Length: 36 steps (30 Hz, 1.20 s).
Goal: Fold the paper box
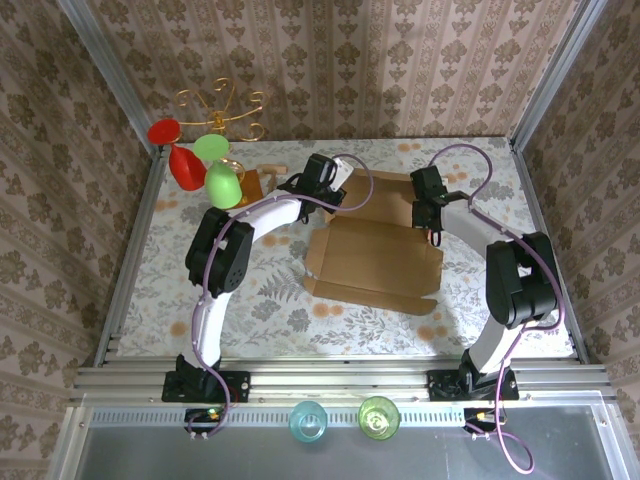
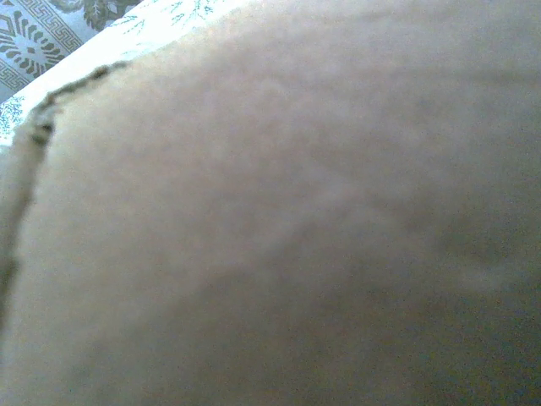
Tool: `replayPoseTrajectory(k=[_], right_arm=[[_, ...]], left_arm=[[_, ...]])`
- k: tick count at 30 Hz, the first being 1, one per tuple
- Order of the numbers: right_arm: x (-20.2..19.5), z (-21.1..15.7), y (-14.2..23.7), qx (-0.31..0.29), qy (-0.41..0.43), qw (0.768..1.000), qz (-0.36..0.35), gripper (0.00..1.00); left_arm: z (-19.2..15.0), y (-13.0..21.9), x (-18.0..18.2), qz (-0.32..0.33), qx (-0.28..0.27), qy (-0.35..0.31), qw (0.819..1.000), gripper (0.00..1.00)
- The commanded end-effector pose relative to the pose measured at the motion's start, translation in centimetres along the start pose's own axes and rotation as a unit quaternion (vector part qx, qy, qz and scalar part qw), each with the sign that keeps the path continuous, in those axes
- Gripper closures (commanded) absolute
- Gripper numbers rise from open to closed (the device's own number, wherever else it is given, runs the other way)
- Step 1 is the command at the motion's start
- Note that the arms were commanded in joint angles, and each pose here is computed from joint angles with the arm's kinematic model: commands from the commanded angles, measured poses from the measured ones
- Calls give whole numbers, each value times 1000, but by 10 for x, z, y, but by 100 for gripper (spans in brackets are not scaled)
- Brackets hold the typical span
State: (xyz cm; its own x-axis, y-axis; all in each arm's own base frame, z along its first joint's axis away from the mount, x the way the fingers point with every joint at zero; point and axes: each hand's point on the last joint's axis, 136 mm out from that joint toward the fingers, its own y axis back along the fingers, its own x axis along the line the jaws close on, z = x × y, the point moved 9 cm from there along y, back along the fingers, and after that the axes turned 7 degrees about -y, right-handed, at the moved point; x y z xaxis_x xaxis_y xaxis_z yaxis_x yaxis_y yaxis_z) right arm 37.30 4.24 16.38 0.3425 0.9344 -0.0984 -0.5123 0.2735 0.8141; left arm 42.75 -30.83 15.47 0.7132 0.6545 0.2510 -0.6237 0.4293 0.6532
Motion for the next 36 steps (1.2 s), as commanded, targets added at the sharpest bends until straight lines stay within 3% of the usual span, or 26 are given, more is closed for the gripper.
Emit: replayPoseTrajectory(k=[1, 15, 22, 26, 33, 36], right_arm=[[-3, -2, -13, 20, 7, 1000, 15, 92], [-8, 14, -22, 8, 7, 999, 40, 69], [-5, 22, -30, 3, 6, 999, 31, 68], [-4, 26, -34, 4, 5, 1000, 17, 74], [-13, 26, -37, 22, 1, 998, -56, 99], [-17, 23, -36, 42, -1, 994, -99, 100]], left_arm=[[-26, -12, -15, -29, 61, -24, 997, 100], [-27, -14, -11, -31, 62, -23, 997, 100], [-27, -16, -10, -31, 64, -23, 997, 100], [-25, -18, -10, -32, 64, -20, 997, 100], [-23, -18, -8, -27, 71, -6, 997, 100], [-22, -19, -6, -20, 82, 2, 996, 100]])
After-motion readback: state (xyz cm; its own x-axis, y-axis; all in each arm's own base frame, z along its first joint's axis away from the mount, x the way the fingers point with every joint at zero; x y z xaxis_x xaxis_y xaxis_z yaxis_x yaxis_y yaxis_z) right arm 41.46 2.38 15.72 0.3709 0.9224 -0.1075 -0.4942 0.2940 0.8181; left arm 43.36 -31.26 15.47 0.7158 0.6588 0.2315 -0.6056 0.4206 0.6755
